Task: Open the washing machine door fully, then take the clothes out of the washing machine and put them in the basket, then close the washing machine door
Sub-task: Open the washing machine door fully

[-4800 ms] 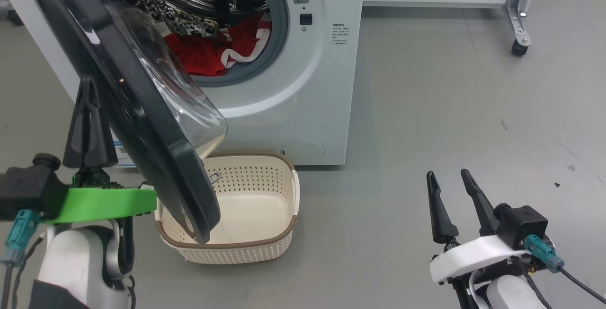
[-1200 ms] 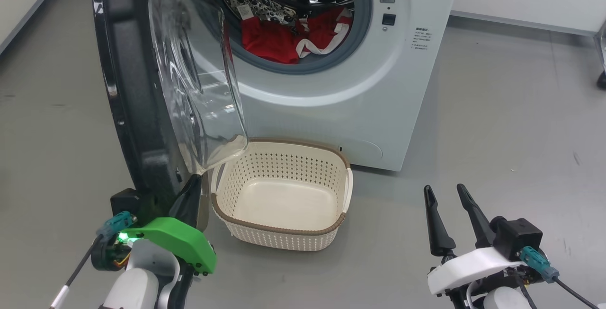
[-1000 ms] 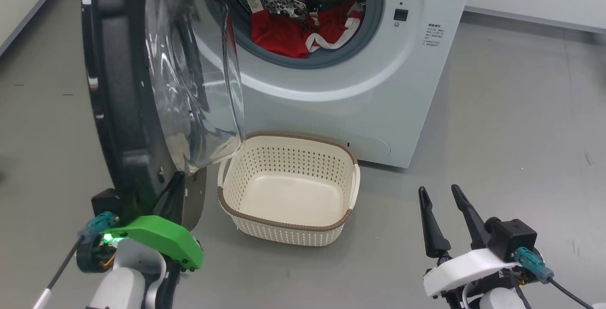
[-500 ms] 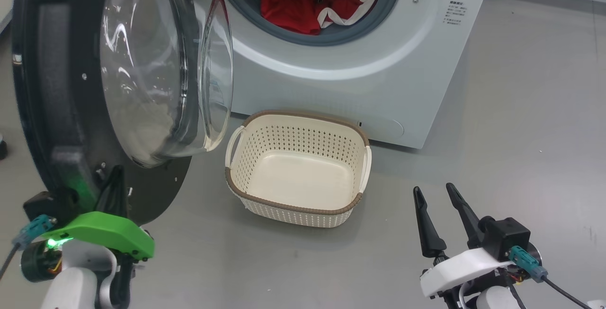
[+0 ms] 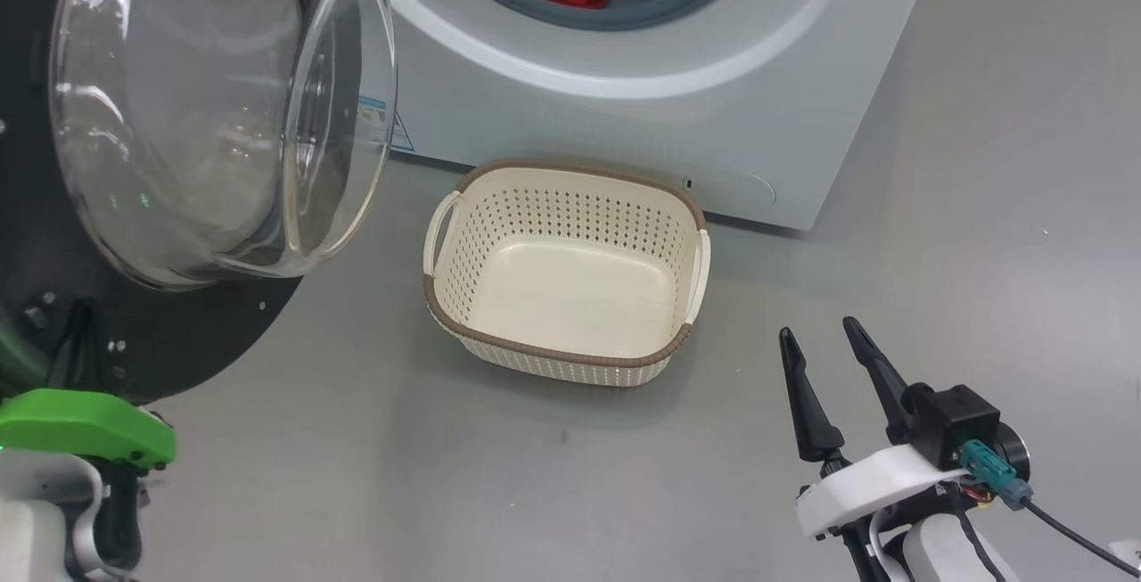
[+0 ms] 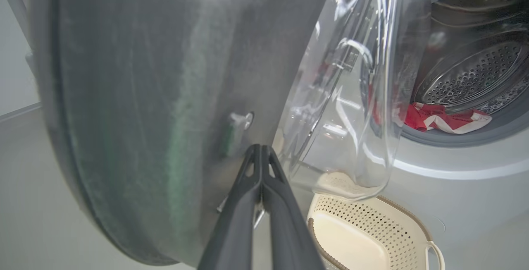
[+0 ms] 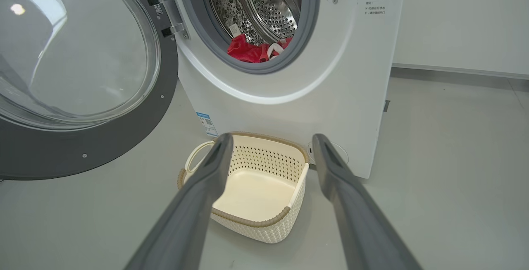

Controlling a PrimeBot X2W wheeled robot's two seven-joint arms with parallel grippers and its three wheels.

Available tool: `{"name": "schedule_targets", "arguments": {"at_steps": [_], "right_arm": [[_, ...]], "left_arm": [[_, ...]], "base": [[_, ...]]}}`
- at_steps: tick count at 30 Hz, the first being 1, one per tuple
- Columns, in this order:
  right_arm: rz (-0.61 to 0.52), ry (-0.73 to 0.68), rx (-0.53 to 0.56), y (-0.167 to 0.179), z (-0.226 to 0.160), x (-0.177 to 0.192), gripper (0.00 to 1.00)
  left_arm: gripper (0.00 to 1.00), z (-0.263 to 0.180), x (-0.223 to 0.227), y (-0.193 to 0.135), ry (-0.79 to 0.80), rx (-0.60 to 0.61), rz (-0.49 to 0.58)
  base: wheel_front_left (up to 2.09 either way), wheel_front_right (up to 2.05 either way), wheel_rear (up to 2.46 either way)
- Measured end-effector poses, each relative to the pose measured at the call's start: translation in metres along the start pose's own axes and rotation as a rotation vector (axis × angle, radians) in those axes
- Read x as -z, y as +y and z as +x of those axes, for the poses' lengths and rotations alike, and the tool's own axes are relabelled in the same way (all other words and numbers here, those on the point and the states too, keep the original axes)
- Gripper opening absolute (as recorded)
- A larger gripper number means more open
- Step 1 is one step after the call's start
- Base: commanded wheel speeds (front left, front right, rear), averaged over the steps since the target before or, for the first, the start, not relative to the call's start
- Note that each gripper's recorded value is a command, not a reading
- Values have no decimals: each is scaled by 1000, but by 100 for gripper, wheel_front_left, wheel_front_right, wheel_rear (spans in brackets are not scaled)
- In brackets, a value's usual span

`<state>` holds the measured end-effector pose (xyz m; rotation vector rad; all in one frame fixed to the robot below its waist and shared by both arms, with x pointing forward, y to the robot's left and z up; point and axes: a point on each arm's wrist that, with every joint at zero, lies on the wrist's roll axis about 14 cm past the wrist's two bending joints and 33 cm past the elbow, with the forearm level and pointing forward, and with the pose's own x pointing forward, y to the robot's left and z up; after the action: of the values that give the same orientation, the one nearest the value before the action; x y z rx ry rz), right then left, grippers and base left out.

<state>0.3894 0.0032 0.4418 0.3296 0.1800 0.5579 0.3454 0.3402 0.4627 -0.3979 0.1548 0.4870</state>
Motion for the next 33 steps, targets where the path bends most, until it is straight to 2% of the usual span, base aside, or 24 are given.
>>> {"name": "schedule_targets", "arguments": {"at_steps": [16,33], "right_arm": [[-9,46,7,-21,22,17,100],[-18,78,30,-41,32,30,100]], "left_arm": [[0,40,-28,48,-48,-140,31],[0,59,-33,75,-60,-236,11]], "base": [[0,0,0],[0,0,0]]}}
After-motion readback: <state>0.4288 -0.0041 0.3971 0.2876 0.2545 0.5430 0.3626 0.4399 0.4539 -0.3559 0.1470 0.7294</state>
